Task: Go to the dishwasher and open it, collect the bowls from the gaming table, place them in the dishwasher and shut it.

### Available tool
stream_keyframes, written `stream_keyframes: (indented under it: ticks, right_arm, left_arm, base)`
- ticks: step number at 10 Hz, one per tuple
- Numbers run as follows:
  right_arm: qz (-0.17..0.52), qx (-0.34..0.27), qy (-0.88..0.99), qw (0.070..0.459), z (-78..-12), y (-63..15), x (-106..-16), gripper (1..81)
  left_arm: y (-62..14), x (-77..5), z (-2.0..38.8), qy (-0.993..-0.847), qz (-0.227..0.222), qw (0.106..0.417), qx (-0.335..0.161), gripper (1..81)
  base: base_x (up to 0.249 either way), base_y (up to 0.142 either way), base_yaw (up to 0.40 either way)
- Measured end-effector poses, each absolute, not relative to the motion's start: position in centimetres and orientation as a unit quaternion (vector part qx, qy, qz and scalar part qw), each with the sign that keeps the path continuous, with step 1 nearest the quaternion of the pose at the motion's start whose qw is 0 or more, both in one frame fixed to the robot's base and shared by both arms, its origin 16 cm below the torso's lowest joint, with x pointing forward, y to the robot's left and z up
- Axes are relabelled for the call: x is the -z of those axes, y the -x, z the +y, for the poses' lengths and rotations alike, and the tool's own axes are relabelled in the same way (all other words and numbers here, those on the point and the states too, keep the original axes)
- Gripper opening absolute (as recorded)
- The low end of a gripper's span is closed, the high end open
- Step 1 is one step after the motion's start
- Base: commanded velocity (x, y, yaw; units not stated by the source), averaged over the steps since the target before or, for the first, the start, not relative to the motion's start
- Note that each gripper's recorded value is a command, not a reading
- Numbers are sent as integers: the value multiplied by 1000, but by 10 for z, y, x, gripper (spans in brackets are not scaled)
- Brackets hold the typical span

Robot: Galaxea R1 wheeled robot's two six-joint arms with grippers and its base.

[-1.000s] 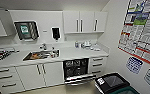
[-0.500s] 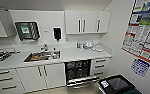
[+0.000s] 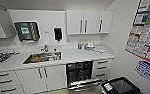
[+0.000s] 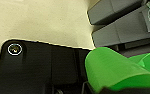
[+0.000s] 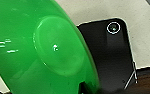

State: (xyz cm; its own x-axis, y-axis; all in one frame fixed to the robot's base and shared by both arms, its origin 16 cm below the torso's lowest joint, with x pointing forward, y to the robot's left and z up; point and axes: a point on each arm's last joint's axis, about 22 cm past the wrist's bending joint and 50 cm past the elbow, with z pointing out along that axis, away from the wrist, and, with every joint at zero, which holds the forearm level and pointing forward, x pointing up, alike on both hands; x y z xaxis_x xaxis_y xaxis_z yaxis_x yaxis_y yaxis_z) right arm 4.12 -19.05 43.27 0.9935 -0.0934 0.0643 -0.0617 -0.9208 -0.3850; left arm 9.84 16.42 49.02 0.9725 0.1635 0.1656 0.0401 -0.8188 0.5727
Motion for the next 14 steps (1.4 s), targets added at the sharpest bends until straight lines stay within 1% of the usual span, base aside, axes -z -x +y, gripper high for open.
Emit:
stream_keyframes:
  ticks: [7,12,14]
  right_arm:
    - [40,41,979,195,-191,-41,-433,10]
    - [39,40,980,193,-193,-40,-433,10]
    - [39,42,979,197,-188,-45,-433,10]
  left_arm:
    - [-97,-490,164,-948,54,297,-104,10]
    - [-97,-491,158,-947,54,300,-103,10]
    - [-105,-491,165,-948,53,296,-108,10]
  base:
    - [114,0,0]
    - [114,74,0]
    - [114,79,0]
